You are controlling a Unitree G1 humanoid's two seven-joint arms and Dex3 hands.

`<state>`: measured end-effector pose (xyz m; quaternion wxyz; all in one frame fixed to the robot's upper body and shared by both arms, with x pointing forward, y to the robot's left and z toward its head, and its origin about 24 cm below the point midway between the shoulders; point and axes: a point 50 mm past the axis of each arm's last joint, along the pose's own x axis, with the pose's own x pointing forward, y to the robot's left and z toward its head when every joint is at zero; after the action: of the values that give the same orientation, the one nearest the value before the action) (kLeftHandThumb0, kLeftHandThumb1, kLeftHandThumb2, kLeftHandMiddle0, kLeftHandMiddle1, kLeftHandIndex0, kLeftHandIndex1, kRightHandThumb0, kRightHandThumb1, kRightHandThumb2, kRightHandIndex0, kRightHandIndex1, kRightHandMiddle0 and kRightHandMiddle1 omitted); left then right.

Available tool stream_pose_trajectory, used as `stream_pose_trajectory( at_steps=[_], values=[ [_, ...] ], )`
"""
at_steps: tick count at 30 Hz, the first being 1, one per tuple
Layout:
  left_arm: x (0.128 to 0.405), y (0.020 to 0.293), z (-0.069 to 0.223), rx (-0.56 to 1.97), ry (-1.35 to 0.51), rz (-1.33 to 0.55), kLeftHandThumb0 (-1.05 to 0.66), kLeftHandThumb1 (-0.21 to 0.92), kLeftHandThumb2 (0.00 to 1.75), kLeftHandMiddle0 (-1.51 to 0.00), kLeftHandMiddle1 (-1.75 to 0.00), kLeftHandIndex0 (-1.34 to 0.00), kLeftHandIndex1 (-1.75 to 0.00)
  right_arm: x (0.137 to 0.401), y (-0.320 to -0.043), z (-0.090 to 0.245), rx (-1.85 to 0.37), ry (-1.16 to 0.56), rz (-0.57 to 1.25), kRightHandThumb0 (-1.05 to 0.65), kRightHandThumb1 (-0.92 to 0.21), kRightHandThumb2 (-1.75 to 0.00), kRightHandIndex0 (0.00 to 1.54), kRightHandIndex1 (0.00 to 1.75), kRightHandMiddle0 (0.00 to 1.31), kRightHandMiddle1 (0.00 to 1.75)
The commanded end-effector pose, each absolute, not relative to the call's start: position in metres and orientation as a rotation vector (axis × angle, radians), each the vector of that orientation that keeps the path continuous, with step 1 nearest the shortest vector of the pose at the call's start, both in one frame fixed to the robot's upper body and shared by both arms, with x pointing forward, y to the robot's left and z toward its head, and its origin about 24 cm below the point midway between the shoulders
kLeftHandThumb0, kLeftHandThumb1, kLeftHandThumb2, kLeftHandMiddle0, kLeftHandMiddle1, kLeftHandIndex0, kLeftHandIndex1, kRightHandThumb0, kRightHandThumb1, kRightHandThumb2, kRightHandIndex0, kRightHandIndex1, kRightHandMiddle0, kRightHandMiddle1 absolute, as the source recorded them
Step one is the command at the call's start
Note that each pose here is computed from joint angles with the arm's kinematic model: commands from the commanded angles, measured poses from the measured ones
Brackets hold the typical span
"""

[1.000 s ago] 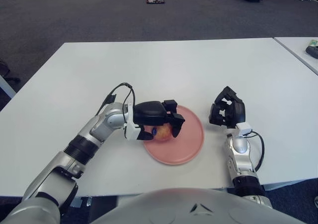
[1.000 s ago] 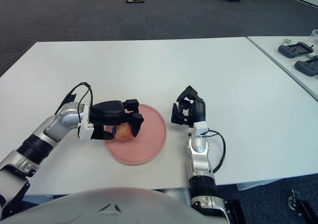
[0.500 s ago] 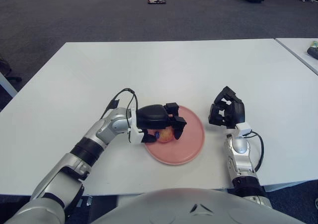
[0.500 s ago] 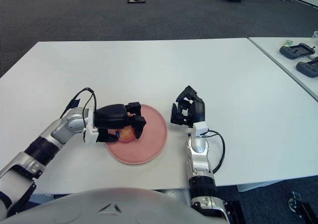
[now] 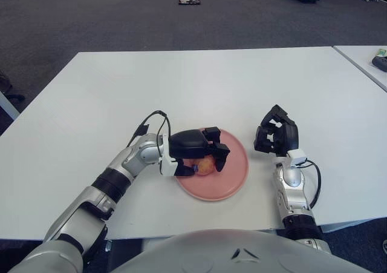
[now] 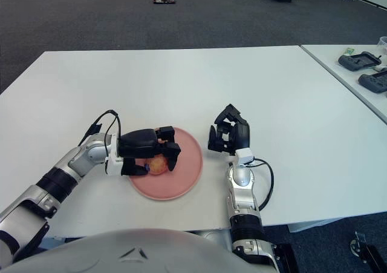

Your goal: Put the apple into the plate.

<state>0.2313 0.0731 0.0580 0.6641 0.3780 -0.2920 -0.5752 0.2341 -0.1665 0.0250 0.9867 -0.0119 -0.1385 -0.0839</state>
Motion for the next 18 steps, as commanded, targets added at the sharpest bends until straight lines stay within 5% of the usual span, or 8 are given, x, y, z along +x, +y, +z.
stream_pose_trajectory(
  at_steps=[1,5,8,10,12,18],
  values=[
    [0.2333,0.0733,0.0613,0.836,-0.688,-1.263,-0.01,0.39,1.22,-0.51,-1.75,-0.40,-1.69,0.2350,-0.1673,0.0268,-0.014,-0.284,-0.169,-0.52,-0.23,-1.44,1.27,1.75,0.69,1.75],
    [0.2317,0.0743,0.0603,0.819,-0.703,-1.227,-0.01,0.56,0.98,-0.42,-1.60,-0.34,-1.73,0.2350,-0.1673,0.0267,-0.013,-0.279,-0.171,-0.52,-0.23,-1.43,1.25,1.75,0.68,1.75],
    [0.2304,0.0752,0.0574,0.828,-0.698,-1.232,0.00,0.80,0.68,-0.30,-1.62,-0.16,-1.74,0.2349,-0.1674,0.0267,-0.017,-0.280,-0.170,-0.52,-0.24,-1.43,1.26,1.75,0.68,1.75],
    [0.2307,0.0748,0.0580,0.832,-0.701,-1.240,-0.26,0.56,1.02,-0.12,-1.43,-0.06,-1.50,0.2350,-0.1674,0.0265,-0.020,-0.280,-0.169,-0.52,-0.24,-1.43,1.26,1.75,0.68,1.75],
    [0.2311,0.0744,0.0585,0.830,-0.706,-1.242,-0.35,0.47,1.14,-0.06,-1.31,-0.03,-1.36,0.2350,-0.1674,0.0264,-0.022,-0.280,-0.168,-0.52,-0.24,-1.43,1.26,1.75,0.68,1.75],
    [0.2307,0.0755,0.0580,0.806,-0.700,-1.185,-0.46,0.48,1.16,-0.01,-0.90,0.00,-0.85,0.2351,-0.1677,0.0258,-0.022,-0.276,-0.168,-0.52,-0.23,-1.43,1.26,1.75,0.68,1.75]
  ],
)
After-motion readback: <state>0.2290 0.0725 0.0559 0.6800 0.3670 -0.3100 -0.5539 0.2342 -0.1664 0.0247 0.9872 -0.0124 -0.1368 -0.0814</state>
